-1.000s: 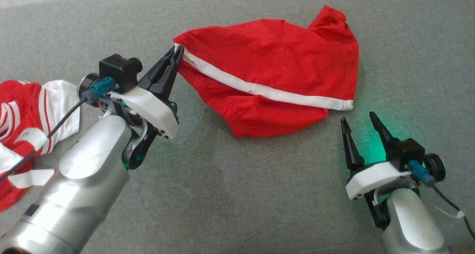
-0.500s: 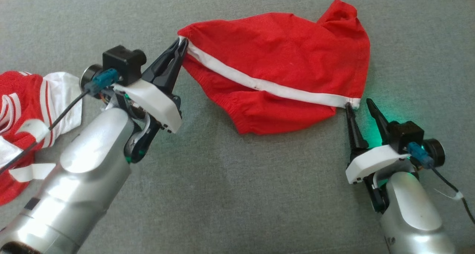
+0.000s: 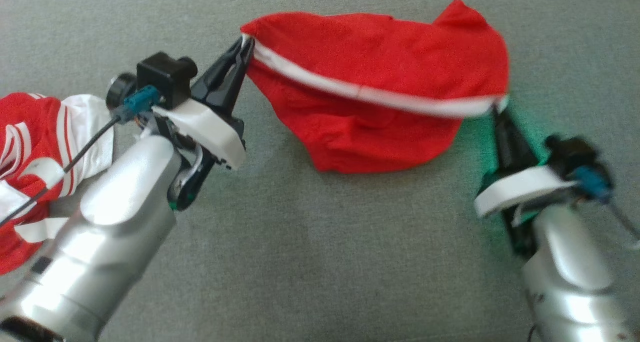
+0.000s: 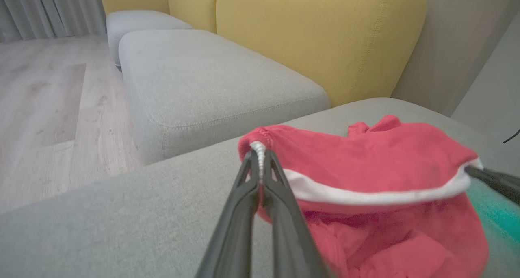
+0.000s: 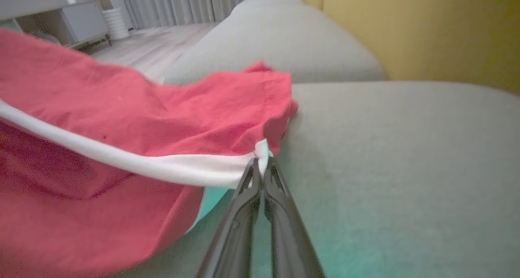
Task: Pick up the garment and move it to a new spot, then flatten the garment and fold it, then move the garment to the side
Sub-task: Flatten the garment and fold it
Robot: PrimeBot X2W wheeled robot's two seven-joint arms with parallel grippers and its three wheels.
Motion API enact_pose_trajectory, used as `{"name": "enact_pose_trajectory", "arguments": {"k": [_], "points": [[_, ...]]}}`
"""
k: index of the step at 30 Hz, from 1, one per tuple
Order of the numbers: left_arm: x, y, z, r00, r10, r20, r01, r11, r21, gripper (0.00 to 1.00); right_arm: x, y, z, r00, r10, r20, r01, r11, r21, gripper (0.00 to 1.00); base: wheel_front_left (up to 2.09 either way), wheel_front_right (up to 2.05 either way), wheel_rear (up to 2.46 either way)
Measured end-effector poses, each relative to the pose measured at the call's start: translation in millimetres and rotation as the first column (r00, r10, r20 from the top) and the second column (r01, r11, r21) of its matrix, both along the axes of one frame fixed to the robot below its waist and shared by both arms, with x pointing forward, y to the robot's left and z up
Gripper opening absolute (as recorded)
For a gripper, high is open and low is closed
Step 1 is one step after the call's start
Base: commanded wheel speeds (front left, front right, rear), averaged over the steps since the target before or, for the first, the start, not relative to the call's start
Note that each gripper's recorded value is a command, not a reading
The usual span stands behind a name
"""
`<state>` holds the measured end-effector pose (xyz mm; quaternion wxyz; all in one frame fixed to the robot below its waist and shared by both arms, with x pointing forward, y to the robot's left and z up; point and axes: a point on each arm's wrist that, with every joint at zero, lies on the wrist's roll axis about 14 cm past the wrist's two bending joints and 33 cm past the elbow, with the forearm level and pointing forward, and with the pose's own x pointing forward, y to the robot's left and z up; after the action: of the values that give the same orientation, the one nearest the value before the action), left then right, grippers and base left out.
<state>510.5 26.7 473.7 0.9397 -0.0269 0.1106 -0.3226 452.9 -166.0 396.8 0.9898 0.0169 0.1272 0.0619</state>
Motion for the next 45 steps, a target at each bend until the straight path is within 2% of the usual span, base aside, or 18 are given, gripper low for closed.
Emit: {"name": "enact_pose_trajectory", "arguments": {"k": [4,7,11,15,17,20,23,24,28,33,34,35,39,45], "points": [[15,-8,24,0.994,-0.037,0.107,0.033,0.999,0.036,0.0,31,-26,56,0.982,-0.06,0.178,0.062,0.998,-0.004,0.0,0.0,0.0,0.0],[40,-19,65,0.966,-0.065,0.252,0.055,0.997,0.048,0.0,67,-42,110,0.942,-0.065,0.328,0.079,0.996,-0.031,0.0,0.0,0.0,0.0],[77,-38,134,0.875,-0.082,0.477,0.075,0.997,0.033,0.0,116,-71,197,0.845,-0.084,0.529,0.134,0.989,-0.057,0.0,0.0,0.0,0.0],[97,-62,190,0.782,-0.069,0.62,0.113,0.993,-0.032,0.0,142,-95,267,0.733,-0.083,0.675,0.19,0.978,-0.085,0.0,0.0,0.0,0.0],[103,-67,207,0.745,-0.062,0.664,0.124,0.991,-0.045,0.0,146,-99,289,0.685,-0.078,0.725,0.204,0.975,-0.088,0.0,0.0,0.0,0.0],[105,-68,221,0.713,-0.031,0.7,0.139,0.985,-0.098,0.0,145,-100,294,0.658,-0.062,0.75,0.212,0.972,-0.105,0.0,0.0,0.0,0.0],[96,-68,203,0.722,-0.032,0.691,0.15,0.982,-0.111,0.0,136,-99,280,0.67,-0.057,0.741,0.207,0.972,-0.113,0.0,0.0,0.0,0.0],[81,-70,170,0.76,-0.059,0.647,0.161,0.982,-0.1,0.0,124,-98,256,0.708,-0.053,0.704,0.196,0.973,-0.124,0.0,0.0,0.0,0.0],[37,-63,84,0.865,-0.107,0.49,0.16,0.985,-0.068,0.0,85,-91,190,0.812,-0.077,0.579,0.168,0.98,-0.104,0.0,0.0,0.0,0.0],[-35,-51,9,0.945,-0.125,0.302,0.141,0.989,-0.033,0.0,21,-86,121,0.91,-0.126,0.396,0.155,0.987,-0.044,0.0,0.0,0.0,0.0],[-54,-52,-3,0.953,-0.144,0.267,0.156,0.987,-0.026,0.0,7,-89,111,0.921,-0.141,0.364,0.166,0.985,-0.039,0.0,0.0,0.0,0.0],[-54,-52,-3,0.953,-0.144,0.267,0.156,0.987,-0.026,0.0,7,-89,111,0.921,-0.141,0.364,0.166,0.985,-0.039,0.0,0.0,0.0,0.0],[-117,-55,-33,0.969,-0.197,0.146,0.202,0.979,-0.021,0.0,-44,-100,92,0.942,-0.187,0.28,0.204,0.978,-0.032,0.0,0.0,0.0,0.0],[-184,-53,-55,0.959,-0.281,0.035,0.281,0.96,0.003,0.0,-107,-112,91,0.947,-0.257,0.191,0.263,0.965,-0.003,0.0,0.0,0.0,0.0]]}}
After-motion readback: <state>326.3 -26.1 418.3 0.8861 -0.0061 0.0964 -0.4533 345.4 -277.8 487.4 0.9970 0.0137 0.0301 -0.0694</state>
